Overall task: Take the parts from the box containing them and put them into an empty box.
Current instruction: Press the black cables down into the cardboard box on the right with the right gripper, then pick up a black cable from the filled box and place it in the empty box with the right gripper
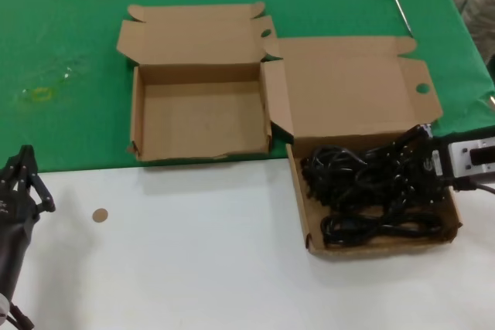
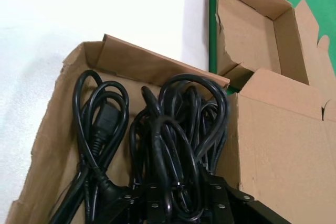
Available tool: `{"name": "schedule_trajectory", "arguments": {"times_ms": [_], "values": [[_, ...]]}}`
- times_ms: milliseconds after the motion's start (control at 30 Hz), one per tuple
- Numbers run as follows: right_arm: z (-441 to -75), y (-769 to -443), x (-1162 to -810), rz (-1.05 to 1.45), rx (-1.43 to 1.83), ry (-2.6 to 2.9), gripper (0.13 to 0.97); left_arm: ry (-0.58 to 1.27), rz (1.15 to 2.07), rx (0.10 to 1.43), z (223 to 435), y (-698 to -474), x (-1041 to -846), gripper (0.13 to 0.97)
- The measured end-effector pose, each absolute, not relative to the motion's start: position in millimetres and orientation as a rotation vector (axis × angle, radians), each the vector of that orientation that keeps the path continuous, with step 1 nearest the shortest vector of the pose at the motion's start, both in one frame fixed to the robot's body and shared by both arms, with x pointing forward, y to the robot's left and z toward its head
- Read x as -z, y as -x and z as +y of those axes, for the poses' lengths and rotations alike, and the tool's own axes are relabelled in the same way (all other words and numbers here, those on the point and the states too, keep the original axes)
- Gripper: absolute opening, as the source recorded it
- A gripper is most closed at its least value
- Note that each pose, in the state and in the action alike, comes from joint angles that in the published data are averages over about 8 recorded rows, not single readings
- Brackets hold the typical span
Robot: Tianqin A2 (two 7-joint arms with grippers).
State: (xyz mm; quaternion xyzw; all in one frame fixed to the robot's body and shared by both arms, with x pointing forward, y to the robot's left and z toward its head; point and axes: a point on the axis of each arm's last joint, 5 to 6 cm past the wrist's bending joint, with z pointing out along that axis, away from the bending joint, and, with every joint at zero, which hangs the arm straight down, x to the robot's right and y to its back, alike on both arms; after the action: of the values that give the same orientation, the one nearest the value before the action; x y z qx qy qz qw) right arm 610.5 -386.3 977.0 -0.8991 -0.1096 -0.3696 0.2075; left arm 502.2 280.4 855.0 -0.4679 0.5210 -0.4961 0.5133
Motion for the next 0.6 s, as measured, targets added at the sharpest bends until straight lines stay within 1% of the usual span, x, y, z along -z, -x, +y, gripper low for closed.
{"name": "schedule_trajectory", "arguments": {"times_ms": [133, 400, 600], "values": [[-386.4, -608.0, -983.6, -0.301, 1.019, 2.501, 0.324, 1.125, 1.253, 1.193, 280.4, -502.2, -855.0, 0.152], [-386.6, -605.2, -1001.0, -0.300, 1.011, 2.489, 0.237, 1.125, 1.253, 1.193, 280.4, -502.2, -855.0, 0.152], [-379.8, -608.9, -1012.6, -0.302, 1.030, 2.457, 0.233, 1.125, 1.253, 1.193, 280.4, -502.2, -855.0, 0.152]]}}
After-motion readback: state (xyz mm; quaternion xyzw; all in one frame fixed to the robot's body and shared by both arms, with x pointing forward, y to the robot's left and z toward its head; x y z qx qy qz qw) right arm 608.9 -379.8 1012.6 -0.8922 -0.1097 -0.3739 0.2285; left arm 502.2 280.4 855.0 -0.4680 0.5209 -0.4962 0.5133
